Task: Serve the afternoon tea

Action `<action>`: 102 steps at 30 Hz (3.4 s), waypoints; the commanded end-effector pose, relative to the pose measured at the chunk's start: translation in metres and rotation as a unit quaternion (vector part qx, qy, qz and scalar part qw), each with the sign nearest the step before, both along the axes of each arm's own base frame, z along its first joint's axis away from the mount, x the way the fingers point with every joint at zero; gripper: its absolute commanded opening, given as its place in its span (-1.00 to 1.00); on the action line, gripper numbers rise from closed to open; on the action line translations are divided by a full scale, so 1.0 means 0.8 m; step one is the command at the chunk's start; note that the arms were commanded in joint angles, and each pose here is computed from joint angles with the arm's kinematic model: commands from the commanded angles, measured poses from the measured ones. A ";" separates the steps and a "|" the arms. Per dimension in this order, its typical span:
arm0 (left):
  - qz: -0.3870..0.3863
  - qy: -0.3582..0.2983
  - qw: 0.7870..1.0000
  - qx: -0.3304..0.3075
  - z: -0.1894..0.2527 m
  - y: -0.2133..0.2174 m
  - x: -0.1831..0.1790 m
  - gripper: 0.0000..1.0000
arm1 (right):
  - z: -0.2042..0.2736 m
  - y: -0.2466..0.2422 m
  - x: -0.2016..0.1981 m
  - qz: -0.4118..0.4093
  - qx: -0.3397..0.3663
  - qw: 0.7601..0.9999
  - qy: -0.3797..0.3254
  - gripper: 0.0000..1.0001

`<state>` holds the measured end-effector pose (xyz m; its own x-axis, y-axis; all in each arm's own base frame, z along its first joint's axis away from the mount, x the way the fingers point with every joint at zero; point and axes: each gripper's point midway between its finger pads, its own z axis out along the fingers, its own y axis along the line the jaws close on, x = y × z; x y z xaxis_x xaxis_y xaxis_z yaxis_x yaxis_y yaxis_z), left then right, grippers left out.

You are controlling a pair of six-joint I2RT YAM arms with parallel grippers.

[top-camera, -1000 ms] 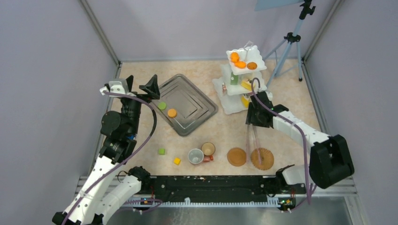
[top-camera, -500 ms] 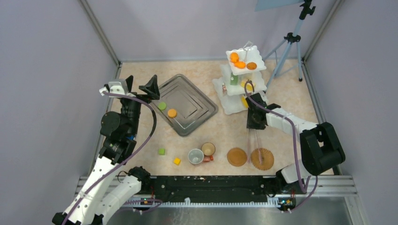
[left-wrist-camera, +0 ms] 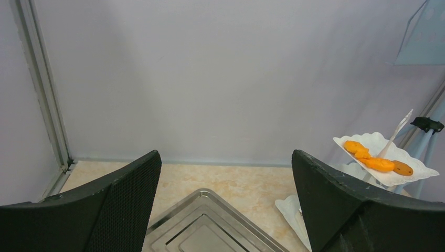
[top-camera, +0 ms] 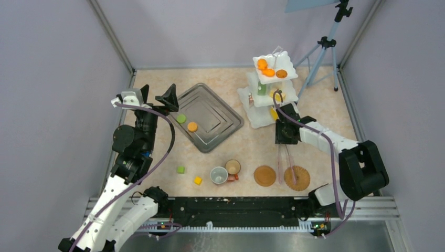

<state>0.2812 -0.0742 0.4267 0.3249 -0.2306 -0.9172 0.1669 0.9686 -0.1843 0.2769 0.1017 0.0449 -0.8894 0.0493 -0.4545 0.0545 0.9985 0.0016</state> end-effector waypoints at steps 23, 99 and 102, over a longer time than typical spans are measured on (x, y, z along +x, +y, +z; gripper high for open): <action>0.003 -0.018 1.000 -0.008 0.019 0.003 -0.003 0.97 | -0.008 -0.016 0.025 -0.041 -0.009 0.999 0.009 -1.00; -0.007 -0.026 1.000 -0.005 0.024 -0.011 -0.015 0.97 | 0.046 0.060 0.038 0.548 0.079 0.811 -0.190 0.75; -0.012 -0.026 1.000 -0.005 0.024 -0.013 -0.016 0.97 | 0.035 0.060 0.043 0.554 0.069 0.809 -0.183 0.73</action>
<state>0.2770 -0.0898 0.4230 0.3053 -0.2233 -0.9257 0.1947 0.9662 -0.1689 0.2963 0.1393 0.0594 -0.3234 -0.6125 -0.7213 -0.8714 0.4900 -0.0253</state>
